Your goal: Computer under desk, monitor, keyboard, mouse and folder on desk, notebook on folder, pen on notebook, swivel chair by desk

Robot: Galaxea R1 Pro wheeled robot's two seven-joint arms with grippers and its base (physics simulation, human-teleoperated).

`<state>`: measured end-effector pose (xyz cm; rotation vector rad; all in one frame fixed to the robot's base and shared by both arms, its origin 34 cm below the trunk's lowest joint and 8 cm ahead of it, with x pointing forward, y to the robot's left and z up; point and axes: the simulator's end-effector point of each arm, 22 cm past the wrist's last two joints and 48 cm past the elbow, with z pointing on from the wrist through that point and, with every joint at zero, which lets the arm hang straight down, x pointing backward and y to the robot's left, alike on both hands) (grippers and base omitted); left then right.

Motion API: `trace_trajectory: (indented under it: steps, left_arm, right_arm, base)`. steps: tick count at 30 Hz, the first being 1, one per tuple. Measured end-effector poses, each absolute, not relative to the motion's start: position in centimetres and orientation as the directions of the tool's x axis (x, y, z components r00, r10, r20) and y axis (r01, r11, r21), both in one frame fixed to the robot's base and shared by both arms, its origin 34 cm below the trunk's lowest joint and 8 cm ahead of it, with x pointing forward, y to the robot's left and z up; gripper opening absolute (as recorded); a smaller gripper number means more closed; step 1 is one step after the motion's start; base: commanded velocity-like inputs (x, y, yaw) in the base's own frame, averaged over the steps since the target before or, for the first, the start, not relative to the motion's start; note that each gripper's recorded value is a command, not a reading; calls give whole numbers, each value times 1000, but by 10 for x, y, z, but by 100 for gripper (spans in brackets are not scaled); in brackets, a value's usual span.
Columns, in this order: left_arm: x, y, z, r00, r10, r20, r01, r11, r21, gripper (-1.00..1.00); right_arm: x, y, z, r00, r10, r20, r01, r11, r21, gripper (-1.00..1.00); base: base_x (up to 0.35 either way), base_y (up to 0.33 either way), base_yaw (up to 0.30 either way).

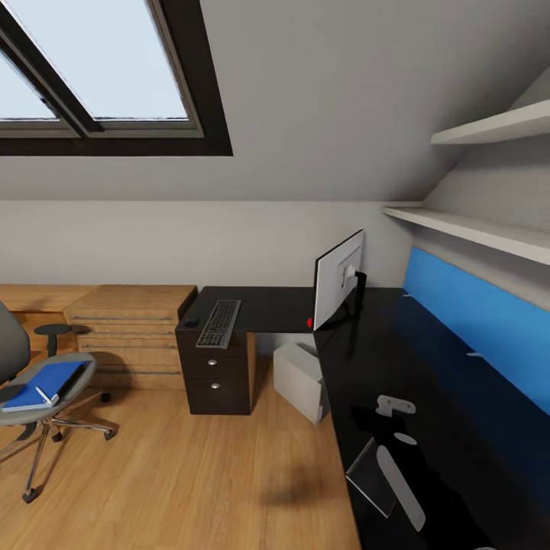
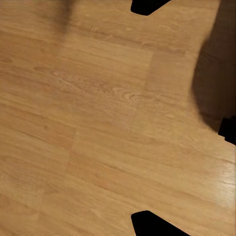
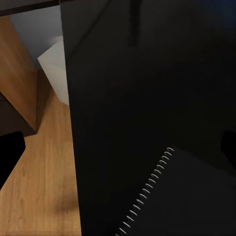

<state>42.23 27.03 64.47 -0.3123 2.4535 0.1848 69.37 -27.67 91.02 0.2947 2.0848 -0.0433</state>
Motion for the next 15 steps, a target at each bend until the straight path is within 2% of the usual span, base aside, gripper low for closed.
trace_trajectory:
  steps: [11, 15]
  left_arm:
    - [425, 270, 646, -756, -178, -630, -269, 962, 51, 100]
    - [439, 271, 657, -720, -180, -670, -276, 960, 38, 100]
  right_arm:
    - [691, -278, 902, -493, 183, -850, 226, 971, 78, 100]
    - [685, -288, 883, -507, 156, -848, 239, 970, 35, 100]
  base:
    - [0, -7, 0]
    - [0, 0, 0]
